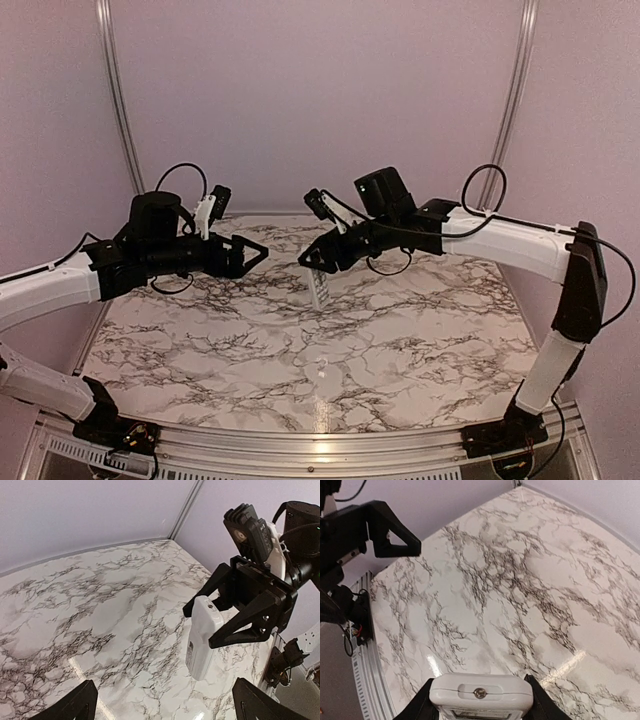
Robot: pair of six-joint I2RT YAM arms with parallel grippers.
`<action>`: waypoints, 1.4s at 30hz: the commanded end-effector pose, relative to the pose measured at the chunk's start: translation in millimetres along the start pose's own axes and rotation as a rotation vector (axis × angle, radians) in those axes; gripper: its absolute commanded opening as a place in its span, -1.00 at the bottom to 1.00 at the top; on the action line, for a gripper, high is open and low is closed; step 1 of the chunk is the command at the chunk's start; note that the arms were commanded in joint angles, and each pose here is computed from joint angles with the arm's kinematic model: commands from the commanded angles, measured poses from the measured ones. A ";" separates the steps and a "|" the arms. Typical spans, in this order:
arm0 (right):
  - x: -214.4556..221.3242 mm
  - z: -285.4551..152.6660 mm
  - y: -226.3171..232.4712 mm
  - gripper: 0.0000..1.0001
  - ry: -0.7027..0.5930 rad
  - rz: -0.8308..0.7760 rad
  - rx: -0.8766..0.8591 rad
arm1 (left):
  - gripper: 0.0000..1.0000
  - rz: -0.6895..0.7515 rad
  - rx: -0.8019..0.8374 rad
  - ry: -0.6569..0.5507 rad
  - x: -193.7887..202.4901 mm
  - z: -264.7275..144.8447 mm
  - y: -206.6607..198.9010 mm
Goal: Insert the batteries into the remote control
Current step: Place the remote control at the center of the board.
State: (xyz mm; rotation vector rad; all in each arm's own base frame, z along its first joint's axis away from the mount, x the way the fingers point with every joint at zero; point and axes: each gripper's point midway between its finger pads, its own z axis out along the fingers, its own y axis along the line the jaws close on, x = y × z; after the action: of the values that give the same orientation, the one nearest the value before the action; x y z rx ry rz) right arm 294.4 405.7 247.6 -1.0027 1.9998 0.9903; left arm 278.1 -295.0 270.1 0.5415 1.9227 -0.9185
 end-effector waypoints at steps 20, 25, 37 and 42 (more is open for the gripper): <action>130.5 118.2 -96.6 -0.71 0.656 -0.043 0.316 | 0.98 -0.210 -0.275 0.160 63.5 -4.3 96.6; 141.4 132.0 -104.5 -0.65 0.679 -0.035 0.319 | 0.98 -0.213 -0.315 0.174 70.7 -5.5 104.8; 156.4 149.4 -114.9 -0.44 0.694 -0.018 0.330 | 0.98 -0.197 -0.341 0.159 72.5 -10.2 109.4; 161.7 152.9 -117.9 -0.33 0.699 -0.014 0.331 | 0.98 -0.209 -0.335 0.166 77.5 -6.5 110.6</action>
State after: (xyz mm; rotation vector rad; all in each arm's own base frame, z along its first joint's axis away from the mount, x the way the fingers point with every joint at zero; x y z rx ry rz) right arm 353.3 437.2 38.6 -1.2704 2.5437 0.3344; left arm 310.2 -223.0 167.9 0.2330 2.2566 -0.6812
